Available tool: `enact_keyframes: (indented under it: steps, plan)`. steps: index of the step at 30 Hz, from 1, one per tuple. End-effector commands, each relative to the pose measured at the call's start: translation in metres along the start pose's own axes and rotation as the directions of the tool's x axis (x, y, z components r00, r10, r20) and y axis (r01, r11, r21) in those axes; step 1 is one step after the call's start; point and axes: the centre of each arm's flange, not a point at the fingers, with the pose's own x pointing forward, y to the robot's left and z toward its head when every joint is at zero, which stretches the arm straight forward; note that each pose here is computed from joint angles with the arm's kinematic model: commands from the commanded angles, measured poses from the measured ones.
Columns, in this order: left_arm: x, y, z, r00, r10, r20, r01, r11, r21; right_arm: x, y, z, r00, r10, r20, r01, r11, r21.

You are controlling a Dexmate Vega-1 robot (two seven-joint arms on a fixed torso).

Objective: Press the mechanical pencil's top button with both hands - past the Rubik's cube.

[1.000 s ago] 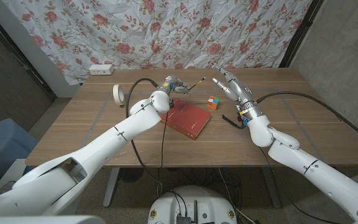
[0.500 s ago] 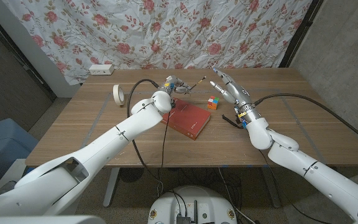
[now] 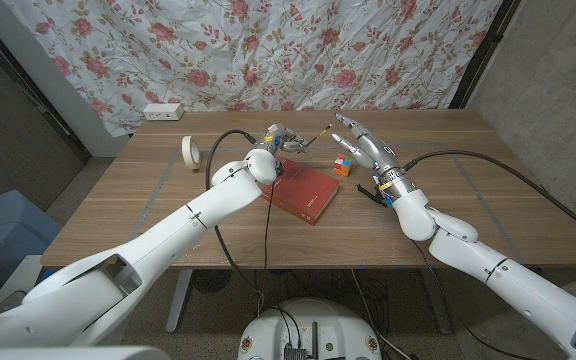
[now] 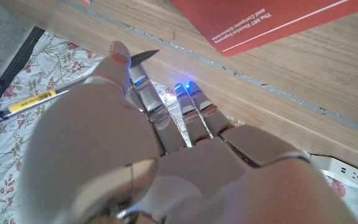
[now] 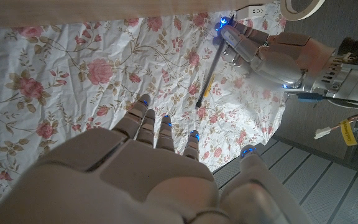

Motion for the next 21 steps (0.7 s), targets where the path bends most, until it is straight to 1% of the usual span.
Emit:
enact_keyframes:
  steps: [1, 10, 21]
  plan:
    - [-0.0014, -0.0006, -0.0017, 1.0, 0.002, 0.002, -0.002, 1.0, -0.001, 0.0027, 0.0041, 0.0023, 1.0, 0.014, 0.014, -0.014, 1.0, 0.02]
    - [-0.0015, -0.0011, -0.0019, 1.0, 0.002, 0.009, -0.002, 1.0, -0.008, 0.0042, 0.0059, 0.0017, 1.0, 0.02, 0.019, -0.02, 0.999, 0.031]
    - [-0.0011, -0.002, -0.0016, 1.0, 0.009, 0.011, -0.009, 1.0, -0.007, 0.0036, 0.0067, -0.0025, 0.999, 0.03, 0.012, -0.03, 0.999, 0.032]
